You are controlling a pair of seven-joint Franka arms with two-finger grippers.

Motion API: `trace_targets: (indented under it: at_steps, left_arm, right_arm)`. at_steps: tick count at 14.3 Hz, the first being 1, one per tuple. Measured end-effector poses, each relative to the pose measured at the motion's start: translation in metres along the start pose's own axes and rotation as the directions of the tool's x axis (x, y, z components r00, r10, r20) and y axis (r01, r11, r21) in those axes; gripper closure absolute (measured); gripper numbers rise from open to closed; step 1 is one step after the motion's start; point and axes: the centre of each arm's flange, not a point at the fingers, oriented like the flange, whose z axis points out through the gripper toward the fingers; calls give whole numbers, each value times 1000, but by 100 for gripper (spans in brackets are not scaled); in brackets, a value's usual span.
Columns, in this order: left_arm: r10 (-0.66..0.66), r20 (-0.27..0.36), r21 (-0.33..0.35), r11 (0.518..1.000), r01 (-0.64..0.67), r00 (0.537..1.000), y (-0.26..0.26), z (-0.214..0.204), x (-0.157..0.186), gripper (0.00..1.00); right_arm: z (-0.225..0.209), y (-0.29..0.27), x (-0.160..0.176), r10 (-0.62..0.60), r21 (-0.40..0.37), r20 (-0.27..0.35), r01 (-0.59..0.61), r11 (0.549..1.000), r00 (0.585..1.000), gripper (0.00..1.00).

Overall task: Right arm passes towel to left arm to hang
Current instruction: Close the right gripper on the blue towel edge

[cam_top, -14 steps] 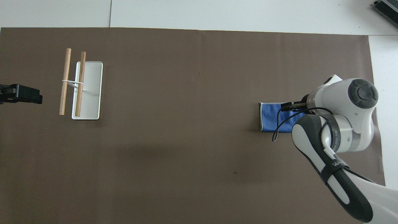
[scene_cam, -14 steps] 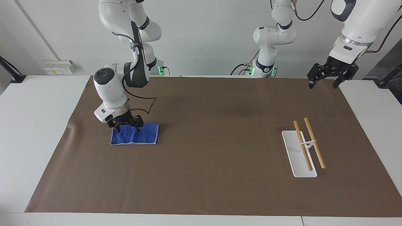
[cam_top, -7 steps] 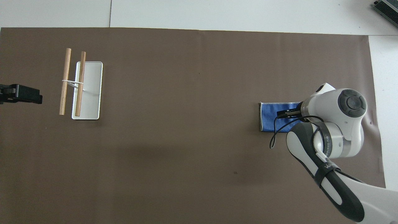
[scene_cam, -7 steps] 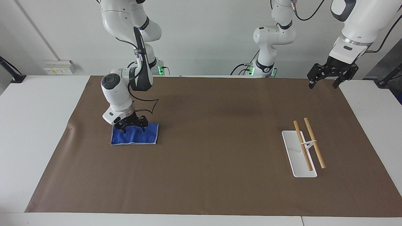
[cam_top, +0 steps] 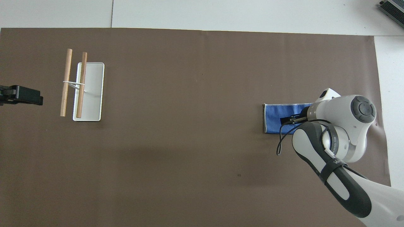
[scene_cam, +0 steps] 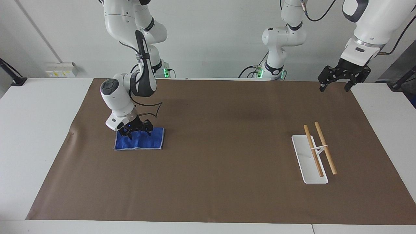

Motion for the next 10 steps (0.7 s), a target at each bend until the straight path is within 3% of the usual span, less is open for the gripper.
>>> trace_targets:
  at_steps: [8,9,10]
  left_arm:
    - [0,0,0,1000,0,1000,0,0,0,0]
    - [0,0,0,1000,0,1000,0,0,0,0]
    - [0,0,0,1000,0,1000,0,0,0,0]
  right_arm:
    - [11,3,-8,-6,-19,-37,5,1000,999,4]
    - [11,3,-8,-5,-20,-39,4,1000,999,10]
    - [10,4,-7,-1,-19,-42,0,1000,999,22]
